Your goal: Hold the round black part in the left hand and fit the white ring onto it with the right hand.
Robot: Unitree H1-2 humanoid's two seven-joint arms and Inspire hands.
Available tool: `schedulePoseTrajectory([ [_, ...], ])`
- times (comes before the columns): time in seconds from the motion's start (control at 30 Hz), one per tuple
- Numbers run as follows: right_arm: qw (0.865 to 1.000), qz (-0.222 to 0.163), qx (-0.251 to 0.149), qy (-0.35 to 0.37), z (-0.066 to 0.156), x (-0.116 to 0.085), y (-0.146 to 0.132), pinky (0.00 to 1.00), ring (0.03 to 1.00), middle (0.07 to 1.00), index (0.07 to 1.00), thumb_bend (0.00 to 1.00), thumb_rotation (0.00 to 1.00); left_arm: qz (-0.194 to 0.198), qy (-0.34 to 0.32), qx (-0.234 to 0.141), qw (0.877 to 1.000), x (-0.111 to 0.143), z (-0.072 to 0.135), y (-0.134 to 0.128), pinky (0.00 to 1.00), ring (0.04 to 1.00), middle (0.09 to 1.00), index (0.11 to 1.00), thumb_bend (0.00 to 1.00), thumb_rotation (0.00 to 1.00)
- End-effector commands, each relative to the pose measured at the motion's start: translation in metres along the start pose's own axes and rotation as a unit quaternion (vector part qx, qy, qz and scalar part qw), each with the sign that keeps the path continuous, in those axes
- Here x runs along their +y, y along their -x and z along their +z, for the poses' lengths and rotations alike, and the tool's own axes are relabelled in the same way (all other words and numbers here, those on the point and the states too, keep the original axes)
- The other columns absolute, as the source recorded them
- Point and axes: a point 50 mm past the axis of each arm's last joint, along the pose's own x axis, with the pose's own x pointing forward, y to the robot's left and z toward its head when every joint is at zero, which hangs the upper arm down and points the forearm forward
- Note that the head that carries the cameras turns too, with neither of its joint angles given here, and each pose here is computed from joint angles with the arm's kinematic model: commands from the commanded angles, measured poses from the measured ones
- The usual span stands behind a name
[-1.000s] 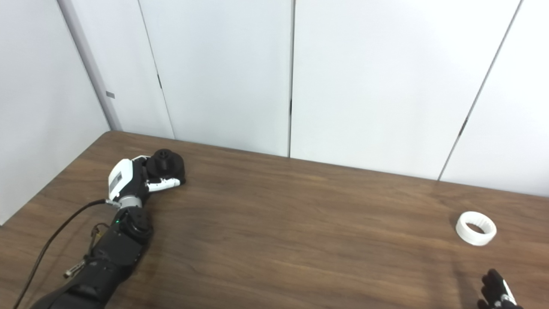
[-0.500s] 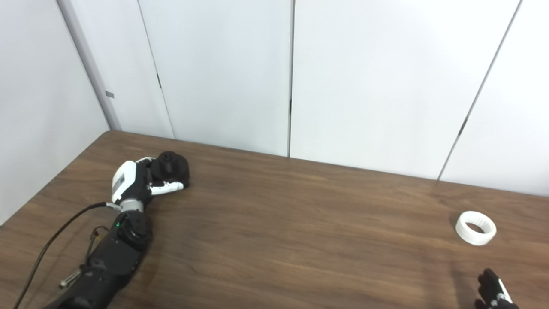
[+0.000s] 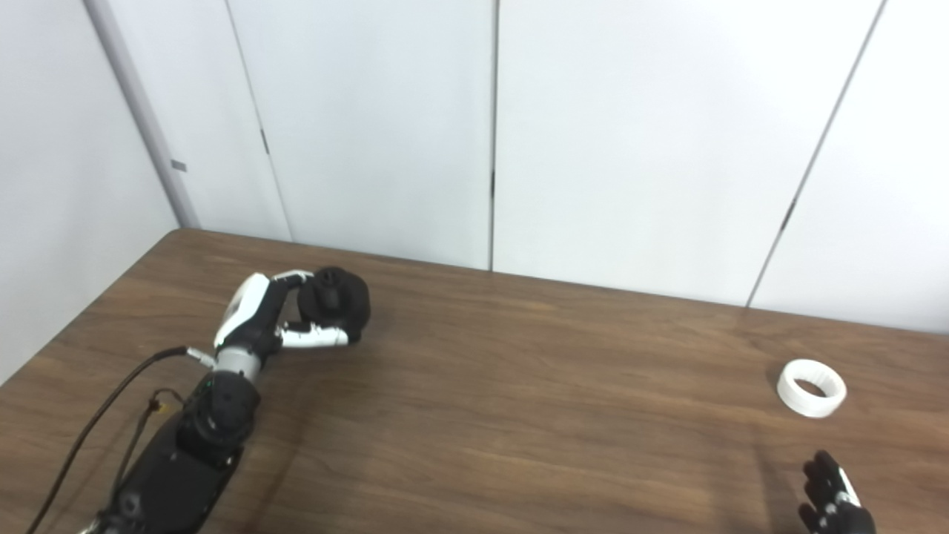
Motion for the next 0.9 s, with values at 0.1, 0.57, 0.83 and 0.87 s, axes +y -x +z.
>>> schedulePoseTrajectory([
  [0.1, 0.999, 0.004, -0.042, 0.006, 0.017, 0.003, -0.006, 1.0, 1.0, 0.967, 0.968, 0.61, 1.0, -0.004, 0.006, -0.054, 0.999, 0.004, 0.036, 0.019, 0.93, 0.926, 0.831, 0.488, 0.52, 0.06],
  [0.57, 0.999, 0.005, -0.046, 0.009, 0.024, 0.014, -0.01, 1.0, 1.0, 0.964, 0.972, 0.6, 1.0, -0.092, 0.031, -0.122, 0.988, -0.043, 0.065, 0.098, 1.0, 0.939, 0.843, 0.486, 0.52, 0.07],
  [0.83, 0.999, 0.004, -0.043, 0.009, 0.031, 0.022, -0.013, 1.0, 0.993, 0.96, 0.964, 0.62, 1.0, -0.121, 0.028, -0.15, 0.981, -0.064, 0.073, 0.133, 1.0, 0.938, 0.835, 0.485, 0.52, 0.07],
  [0.87, 0.999, 0.004, -0.043, 0.01, 0.033, 0.023, -0.013, 1.0, 0.99, 0.959, 0.958, 0.62, 1.0, -0.124, 0.029, -0.152, 0.98, -0.067, 0.073, 0.136, 1.0, 0.934, 0.832, 0.485, 0.52, 0.07],
])
